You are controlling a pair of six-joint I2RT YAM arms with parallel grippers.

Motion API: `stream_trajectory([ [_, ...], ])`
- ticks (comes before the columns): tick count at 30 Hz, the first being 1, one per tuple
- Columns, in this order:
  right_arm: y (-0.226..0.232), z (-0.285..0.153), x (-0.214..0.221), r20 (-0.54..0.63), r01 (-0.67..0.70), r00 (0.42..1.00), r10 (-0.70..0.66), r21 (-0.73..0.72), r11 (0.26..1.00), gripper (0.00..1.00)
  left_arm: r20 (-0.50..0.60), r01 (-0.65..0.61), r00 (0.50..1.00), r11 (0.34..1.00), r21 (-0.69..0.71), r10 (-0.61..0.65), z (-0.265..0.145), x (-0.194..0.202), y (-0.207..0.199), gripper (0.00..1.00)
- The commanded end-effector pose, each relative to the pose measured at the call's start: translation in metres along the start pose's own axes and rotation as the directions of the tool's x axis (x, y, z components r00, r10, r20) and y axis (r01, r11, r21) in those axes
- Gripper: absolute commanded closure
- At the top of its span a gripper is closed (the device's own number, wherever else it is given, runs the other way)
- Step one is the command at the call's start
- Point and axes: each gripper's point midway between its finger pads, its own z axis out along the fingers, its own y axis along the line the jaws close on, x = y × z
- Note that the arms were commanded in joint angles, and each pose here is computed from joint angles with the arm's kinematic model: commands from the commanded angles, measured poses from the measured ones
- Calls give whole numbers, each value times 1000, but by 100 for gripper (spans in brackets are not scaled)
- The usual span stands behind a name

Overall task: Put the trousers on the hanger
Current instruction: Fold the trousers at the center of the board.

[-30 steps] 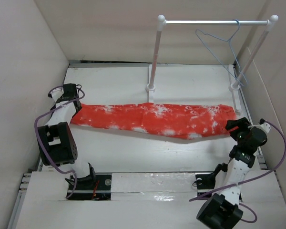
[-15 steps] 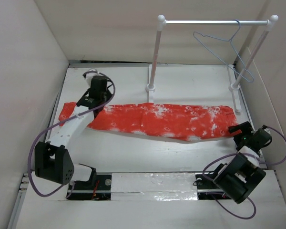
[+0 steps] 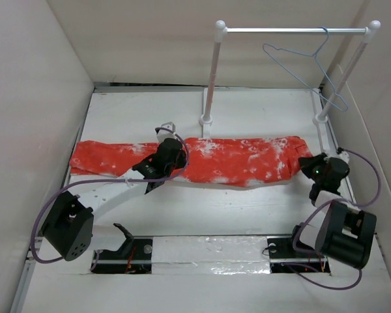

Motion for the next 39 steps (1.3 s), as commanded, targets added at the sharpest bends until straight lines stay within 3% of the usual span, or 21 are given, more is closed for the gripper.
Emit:
stream_trajectory([
  [1,84,-15,12,42,160,987,-154,-248,955,100,116,53,992,999,11,-54,-11,-15,8,100],
  [2,117,-26,37,10,201,978,-210,-332,921,100,124,55,991,998,6,-55,-12,-13,12,100],
  [3,141,-42,31,63,235,972,-228,-378,895,100,138,59,989,998,8,-59,-14,-14,16,100],
  [5,155,-55,32,86,266,964,-252,-359,895,100,140,52,989,998,-35,-46,-13,-5,30,100],
  [6,184,-70,25,121,286,958,-260,-413,865,100,131,45,991,998,-51,-38,-11,0,35,100],
  [13,273,-154,-57,334,444,889,-314,-458,770,100,33,71,997,996,-46,-70,-4,54,53,100],
  [18,298,-175,-91,397,488,858,-325,-434,757,100,-30,52,998,998,24,-52,-11,97,29,100],
  [24,315,-209,-115,449,517,838,-310,-469,716,100,-68,2,998,1000,4,-2,8,119,-2,100],
  [30,332,-236,-133,484,571,806,-341,-482,665,100,-149,-55,986,990,129,74,21,164,-73,100],
  [32,348,-248,-135,491,587,801,-343,-529,613,100,-164,-45,983,971,235,86,18,172,-124,100],
  [34,360,-256,-136,499,594,799,-336,-566,572,100,-198,-85,970,962,261,139,27,199,-144,100],
  [35,368,-255,-137,495,593,801,-337,-578,561,100,-188,-71,972,941,331,140,19,197,-184,100],
  [37,376,-250,-133,487,598,799,-352,-587,546,100,-183,-100,967,926,364,176,18,205,-215,100],
  [39,389,-238,-125,462,595,803,-376,-604,530,100,-171,-131,964,924,359,203,16,203,-221,100],
])
